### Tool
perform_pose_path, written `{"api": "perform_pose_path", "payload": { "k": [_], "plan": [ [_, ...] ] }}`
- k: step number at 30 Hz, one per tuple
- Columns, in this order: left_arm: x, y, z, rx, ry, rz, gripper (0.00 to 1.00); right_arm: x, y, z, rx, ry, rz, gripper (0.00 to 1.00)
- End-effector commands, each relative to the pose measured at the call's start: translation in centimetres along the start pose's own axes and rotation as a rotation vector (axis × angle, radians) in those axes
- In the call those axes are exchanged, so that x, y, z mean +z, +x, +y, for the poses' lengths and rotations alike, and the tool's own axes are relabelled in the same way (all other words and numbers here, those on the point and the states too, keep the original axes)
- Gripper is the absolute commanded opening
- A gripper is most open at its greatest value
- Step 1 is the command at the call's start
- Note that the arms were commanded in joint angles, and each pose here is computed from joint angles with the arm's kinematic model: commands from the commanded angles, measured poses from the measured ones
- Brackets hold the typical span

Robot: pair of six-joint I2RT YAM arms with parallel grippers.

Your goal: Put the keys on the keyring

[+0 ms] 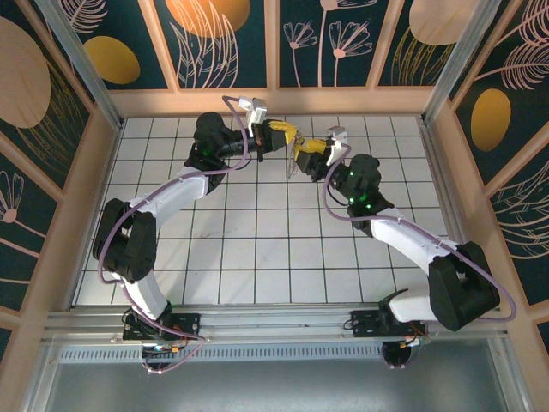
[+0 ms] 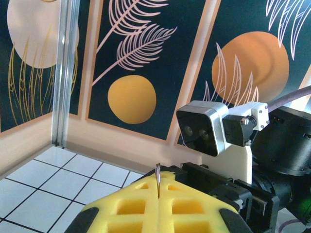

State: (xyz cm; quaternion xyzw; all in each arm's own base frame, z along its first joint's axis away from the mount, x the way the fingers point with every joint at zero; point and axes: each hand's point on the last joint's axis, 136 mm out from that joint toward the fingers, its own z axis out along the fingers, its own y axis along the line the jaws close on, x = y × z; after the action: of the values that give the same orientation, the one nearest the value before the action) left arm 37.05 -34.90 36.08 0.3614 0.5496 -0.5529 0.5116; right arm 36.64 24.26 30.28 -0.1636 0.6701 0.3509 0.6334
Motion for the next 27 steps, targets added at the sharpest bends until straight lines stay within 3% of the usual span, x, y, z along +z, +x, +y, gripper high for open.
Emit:
{"api": "perform_pose_path", "payload": {
  "k": [1, 7, 23, 27],
  "plan": [
    [-0.3, -2.5, -1.6, 0.058, 0.029, -0.044, 0.00, -0.9, -1.6, -0.2, -0.038, 0.019, -0.054, 0.40],
    [-0.3, -2.6, -1.7, 0.060, 0.032, -0.044, 0.00, -1.1, -1.5, 0.5, -0.055, -0.016, -0.051, 0.50],
    [-0.3, -2.6, -1.7, 0.060, 0.032, -0.043, 0.00, 0.2, -2.0, 2.2, -0.066, -0.117, -0.057, 0.51],
    [-0.3, -2.6, -1.7, 0.060, 0.032, -0.043, 0.00, 0.6, -2.2, 1.6, -0.074, -0.082, -0.062, 0.51]
  ]
}}
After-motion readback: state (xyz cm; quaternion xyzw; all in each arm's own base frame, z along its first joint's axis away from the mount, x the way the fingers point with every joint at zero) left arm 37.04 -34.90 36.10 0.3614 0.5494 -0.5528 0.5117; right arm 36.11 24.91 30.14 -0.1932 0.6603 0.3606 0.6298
